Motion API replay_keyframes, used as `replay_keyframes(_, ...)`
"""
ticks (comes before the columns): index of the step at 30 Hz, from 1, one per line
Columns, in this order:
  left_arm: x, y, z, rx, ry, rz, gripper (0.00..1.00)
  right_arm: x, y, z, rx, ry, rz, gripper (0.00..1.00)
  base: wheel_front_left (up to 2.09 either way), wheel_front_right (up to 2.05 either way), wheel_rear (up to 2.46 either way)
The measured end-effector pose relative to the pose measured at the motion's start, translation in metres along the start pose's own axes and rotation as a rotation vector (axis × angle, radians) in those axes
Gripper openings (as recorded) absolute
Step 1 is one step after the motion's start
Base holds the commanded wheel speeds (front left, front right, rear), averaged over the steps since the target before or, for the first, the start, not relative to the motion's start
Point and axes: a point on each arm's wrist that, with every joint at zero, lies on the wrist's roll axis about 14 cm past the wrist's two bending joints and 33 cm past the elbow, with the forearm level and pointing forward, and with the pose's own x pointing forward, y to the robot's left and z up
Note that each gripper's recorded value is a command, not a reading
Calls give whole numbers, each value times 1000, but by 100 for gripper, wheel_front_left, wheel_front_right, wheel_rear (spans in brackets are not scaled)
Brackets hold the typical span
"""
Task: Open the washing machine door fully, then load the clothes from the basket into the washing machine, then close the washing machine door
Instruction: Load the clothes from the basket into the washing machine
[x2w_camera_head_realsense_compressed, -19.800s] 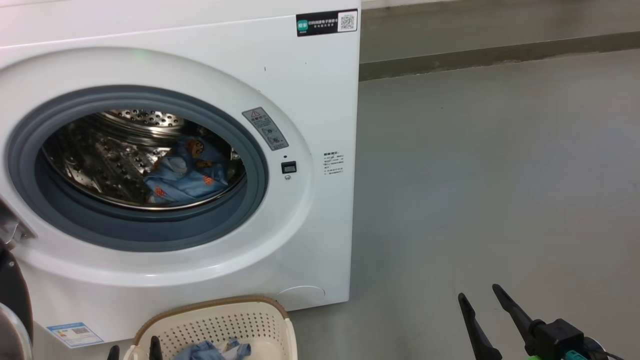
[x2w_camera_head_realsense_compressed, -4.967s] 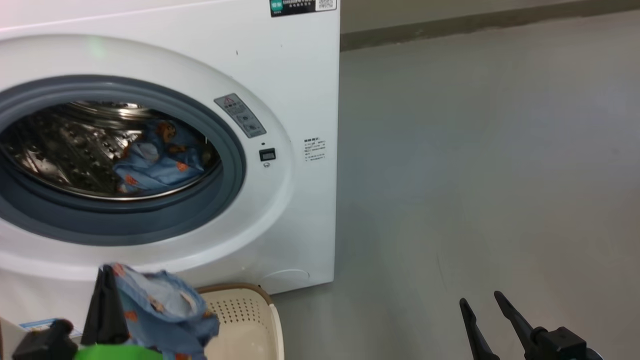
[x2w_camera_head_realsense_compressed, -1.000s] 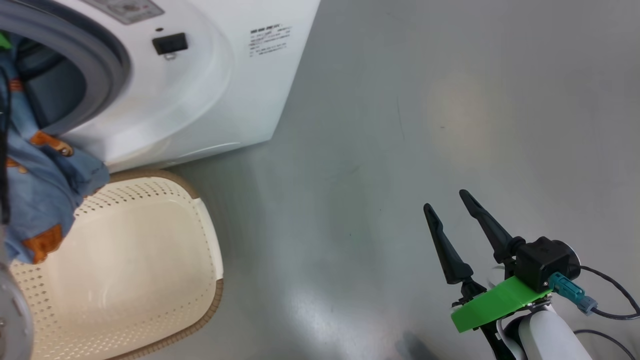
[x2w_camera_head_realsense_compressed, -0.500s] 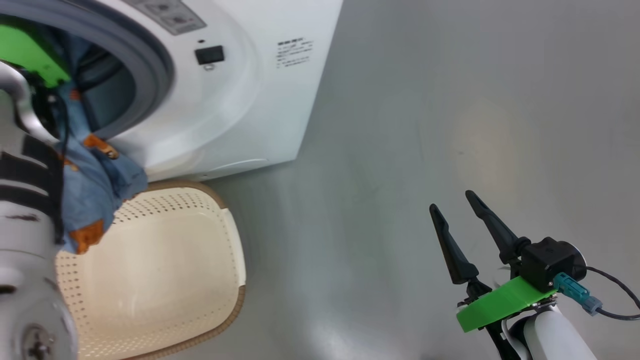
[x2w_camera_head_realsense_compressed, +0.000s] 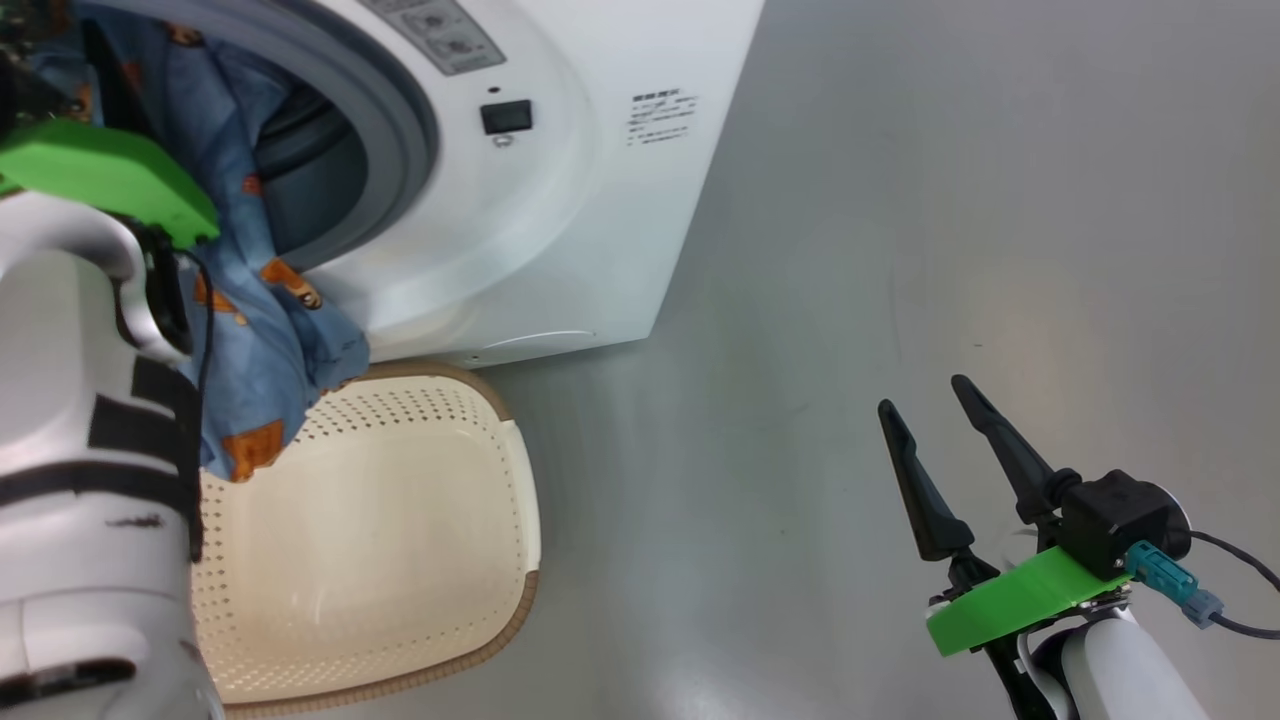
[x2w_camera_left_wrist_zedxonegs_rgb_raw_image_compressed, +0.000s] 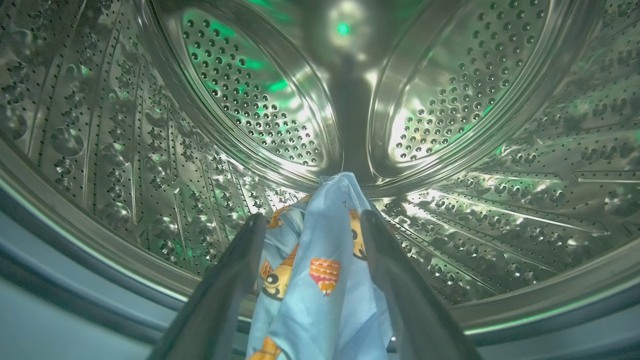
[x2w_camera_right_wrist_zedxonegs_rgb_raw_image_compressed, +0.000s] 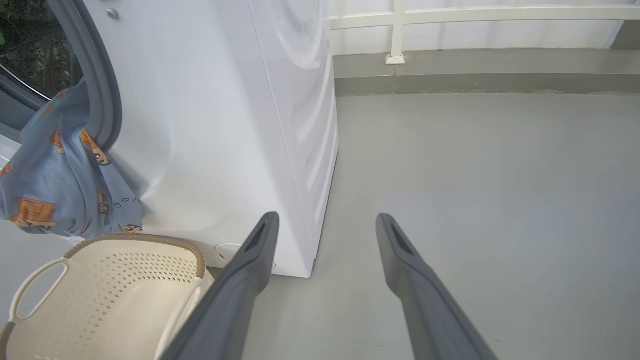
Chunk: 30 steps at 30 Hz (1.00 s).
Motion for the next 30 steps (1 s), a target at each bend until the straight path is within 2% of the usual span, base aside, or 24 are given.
replay_keyframes(17,-49,21,-14,20,-43,-23,100,12,6,7,7,-29,20,100,0,0,0)
replay_keyframes(30,-109,44,-44,-30,-20,2,100,6,6,8,8,-31,16,100,0,0,0)
